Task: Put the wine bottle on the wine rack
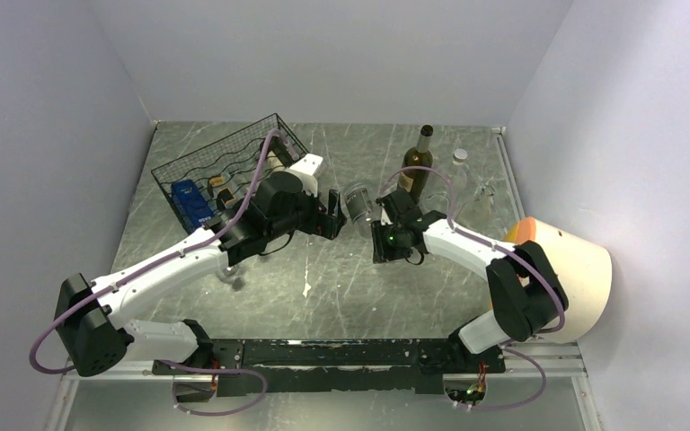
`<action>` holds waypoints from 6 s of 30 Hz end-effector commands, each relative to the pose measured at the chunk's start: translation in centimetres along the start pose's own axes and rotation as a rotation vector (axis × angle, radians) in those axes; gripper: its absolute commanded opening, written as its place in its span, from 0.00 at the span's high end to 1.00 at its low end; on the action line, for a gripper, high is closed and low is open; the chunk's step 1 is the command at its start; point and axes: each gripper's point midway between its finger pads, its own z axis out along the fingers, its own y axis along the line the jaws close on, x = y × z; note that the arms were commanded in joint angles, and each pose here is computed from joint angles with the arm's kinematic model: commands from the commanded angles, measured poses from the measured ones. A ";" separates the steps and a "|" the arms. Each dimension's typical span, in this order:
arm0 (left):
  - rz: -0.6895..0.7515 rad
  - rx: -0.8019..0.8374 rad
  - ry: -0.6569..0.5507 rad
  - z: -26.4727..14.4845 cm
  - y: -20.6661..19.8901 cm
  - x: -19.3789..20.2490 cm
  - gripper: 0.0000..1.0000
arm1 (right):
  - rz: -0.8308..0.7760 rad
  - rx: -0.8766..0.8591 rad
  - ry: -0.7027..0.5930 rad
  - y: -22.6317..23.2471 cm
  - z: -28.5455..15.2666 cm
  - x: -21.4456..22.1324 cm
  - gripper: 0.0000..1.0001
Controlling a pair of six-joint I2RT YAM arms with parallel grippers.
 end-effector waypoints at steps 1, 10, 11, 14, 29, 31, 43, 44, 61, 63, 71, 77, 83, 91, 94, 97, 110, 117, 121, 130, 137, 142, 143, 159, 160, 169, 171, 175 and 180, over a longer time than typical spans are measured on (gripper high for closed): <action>-0.008 0.000 -0.036 -0.6 0.0 -1.5 0.02 | -0.007 -0.005 -0.054 0.3 0.4 -1.8 0.57; -0.010 -0.013 -0.046 -0.9 0.3 -1.7 0.02 | -0.007 0.012 -0.068 0.0 1.3 -2.3 0.46; -0.010 -0.016 -0.045 -0.9 0.4 -1.7 0.02 | -0.014 0.013 -0.066 0.0 1.5 -2.3 0.45; -0.016 -0.017 -0.047 -1.0 0.4 -1.7 0.02 | -0.018 0.011 -0.074 0.1 2.0 -2.7 0.43; -0.020 -0.033 -0.034 -0.8 0.7 -1.4 0.02 | 0.012 0.065 -0.121 -0.6 5.2 -2.6 0.43; -0.021 -0.029 -0.035 -0.8 0.7 -1.4 0.02 | 0.011 0.092 -0.128 -1.0 5.6 -2.2 0.49; -0.017 -0.045 -0.032 -0.9 1.1 -1.7 0.02 | -0.002 0.106 -0.216 -1.2 4.3 -2.7 1.00; -0.016 -0.046 -0.033 -1.0 1.1 -1.8 0.02 | -0.004 0.103 -0.241 -1.0 3.8 -3.3 1.00; -0.024 -0.108 -0.132 -4.0 2.6 -4.5 0.02 | -0.045 -0.132 -0.611 3.4 -4.9 -9.1 1.00; -0.025 -0.118 -0.156 -4.6 2.8 -5.1 0.02 | -0.049 -0.163 -0.643 4.0 -6.0 -9.7 1.00; -0.051 -0.261 -0.308 -8.3 5.6 -8.0 0.02 | -0.114 -0.319 -0.716 8.2 -10.8 -12.7 1.00; -0.028 -0.365 -0.436 -12.8 7.6 -10.6 0.02 | -0.150 -0.366 -0.742 12.2 -13.2 -16.4 1.00; -0.050 -0.387 -0.517 -16.3 8.4 -11.6 0.02 | -0.183 -0.362 -0.723 16.6 -13.0 -21.2 1.00; -0.063 -0.399 -0.523 -17.8 9.0 -11.0 0.02 | -0.209 -0.299 -0.658 18.9 -9.5 -26.7 1.00; -0.063 -0.402 -0.513 -17.8 9.1 -10.7 0.02 | -0.231 -0.287 -0.644 19.7 -8.0 -28.4 1.00; -0.063 -0.397 -0.505 -17.4 9.0 -10.4 0.02 | -0.244 -0.276 -0.643 20.3 -6.8 -30.1 1.00; -0.051 -0.375 -0.445 -15.4 8.5 -9.5 0.02 | -0.272 -0.197 -0.654 20.0 -2.2 -34.1 0.97; -0.046 -0.375 -0.434 -14.9 8.4 -9.3 0.02 | -0.295 -0.176 -0.598 19.4 -0.3 -33.0 0.70; -0.044 -0.372 -0.429 -14.7 8.3 -9.4 0.02 | -0.292 -0.163 -0.581 19.0 0.3 -32.7 0.58; -0.040 -0.375 -0.427 -14.6 8.3 -9.5 0.02 | -0.268 -0.147 -0.582 18.6 0.2 -32.9 0.46; -0.046 -0.371 -0.432 -14.8 8.3 -9.6 0.02 | -0.251 -0.170 -0.623 18.9 -2.4 -33.1 0.39; -0.050 -0.367 -0.437 -15.1 8.3 -9.5 0.02 | -0.229 -0.215 -0.702 19.1 -6.5 -33.1 0.33; -0.050 -0.366 -0.438 -15.1 8.3 -9.5 0.02 | -0.221 -0.219 -0.720 18.9 -7.6 -33.1 0.33; -0.030 -0.303 -0.446 -14.9 7.6 -8.9 0.02 | -0.009 0.260 -0.888 3.7 -21.7 -23.5 0.33; -0.025 -0.292 -0.447 -14.7 7.5 -8.8 0.02 | 0.027 0.321 -0.892 2.1 -22.5 -22.6 0.33; -0.001 -0.196 -0.468 -14.0 5.6 -9.7 0.02 | 0.205 0.509 -0.872 -6.0 -24.0 -21.2 0.33; -0.008 -0.192 -0.473 -13.9 5.5 -9.9 0.02 | 0.216 0.502 -0.866 -6.4 -23.4 -21.9 0.33; -0.011 -0.191 -0.457 -13.7 5.5 -9.5 0.02 | 0.243 0.483 -0.870 -8.0 -22.1 -23.4 0.33; -0.024 -0.183 -0.436 -13.5 5.4 -8.9 0.02 | 0.220 0.462 -0.849 -9.1 -20.0 -25.4 0.35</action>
